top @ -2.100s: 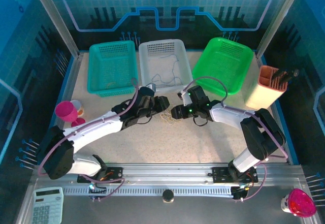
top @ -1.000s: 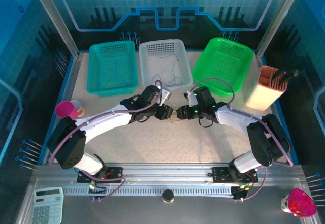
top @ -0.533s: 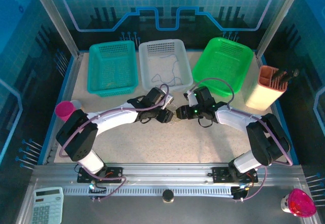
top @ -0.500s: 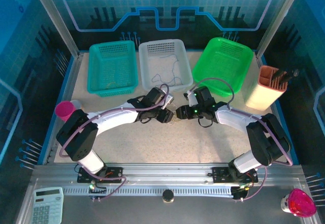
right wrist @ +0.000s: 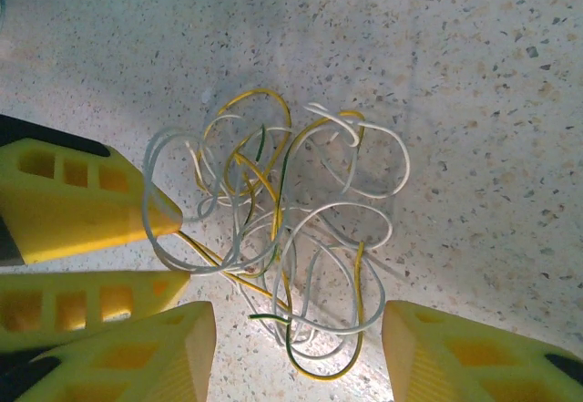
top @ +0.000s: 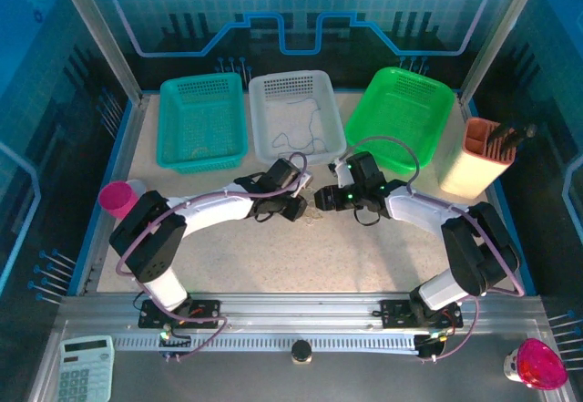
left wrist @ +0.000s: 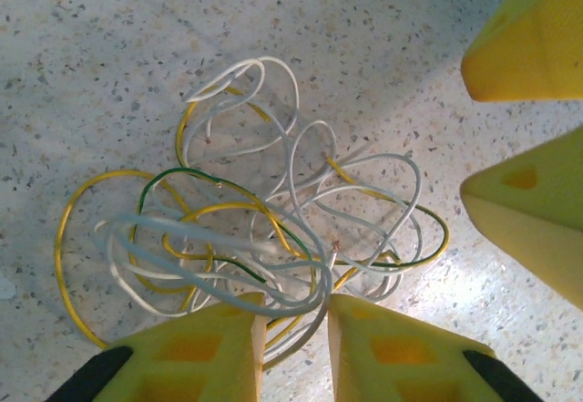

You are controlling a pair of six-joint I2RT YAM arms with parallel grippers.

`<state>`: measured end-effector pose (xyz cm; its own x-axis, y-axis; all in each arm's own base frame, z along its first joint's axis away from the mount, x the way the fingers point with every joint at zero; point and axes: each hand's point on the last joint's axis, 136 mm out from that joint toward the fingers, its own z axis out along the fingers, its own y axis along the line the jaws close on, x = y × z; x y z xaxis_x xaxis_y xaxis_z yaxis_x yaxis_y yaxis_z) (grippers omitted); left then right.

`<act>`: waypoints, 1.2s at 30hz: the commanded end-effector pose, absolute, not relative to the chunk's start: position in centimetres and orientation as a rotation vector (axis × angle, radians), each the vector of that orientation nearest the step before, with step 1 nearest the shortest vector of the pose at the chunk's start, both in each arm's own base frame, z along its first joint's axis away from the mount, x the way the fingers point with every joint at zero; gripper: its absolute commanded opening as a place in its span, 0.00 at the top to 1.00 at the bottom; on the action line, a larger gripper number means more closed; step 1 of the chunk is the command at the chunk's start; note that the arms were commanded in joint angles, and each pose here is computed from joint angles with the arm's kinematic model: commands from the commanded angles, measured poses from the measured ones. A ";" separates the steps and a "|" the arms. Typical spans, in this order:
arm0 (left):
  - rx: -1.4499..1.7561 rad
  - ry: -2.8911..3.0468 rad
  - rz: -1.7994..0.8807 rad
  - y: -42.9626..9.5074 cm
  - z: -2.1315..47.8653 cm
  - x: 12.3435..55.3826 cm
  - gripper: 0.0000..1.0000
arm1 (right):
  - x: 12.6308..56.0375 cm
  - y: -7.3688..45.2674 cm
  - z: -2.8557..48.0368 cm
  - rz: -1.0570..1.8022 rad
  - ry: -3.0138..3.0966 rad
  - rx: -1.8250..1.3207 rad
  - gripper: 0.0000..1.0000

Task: Untangle the cables

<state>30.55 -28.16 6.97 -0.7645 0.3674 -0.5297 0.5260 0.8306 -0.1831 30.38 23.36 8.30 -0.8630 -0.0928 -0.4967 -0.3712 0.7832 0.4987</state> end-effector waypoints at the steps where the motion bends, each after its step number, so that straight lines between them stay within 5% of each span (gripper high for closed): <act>1: 0.624 2.479 -0.452 -28.3 8.6 31.6 0.86 | 31.0 23.5 8.8 0.855 2.514 -0.337 0.48; 5: 0.588 2.441 -0.511 -28.5 10.6 31.2 1.00 | 31.0 23.7 8.6 0.873 2.517 -0.331 0.48; 36: 0.064 2.093 -1.186 -28.1 21.1 29.1 1.00 | 31.0 24.2 4.6 0.880 2.595 -0.242 0.49</act>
<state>28.93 -27.98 18.50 -0.7657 -0.2138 -0.6066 0.3545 0.6467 -0.6754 31.40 24.42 5.31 -0.9048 -0.0378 -0.4241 -0.2918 0.7805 0.5529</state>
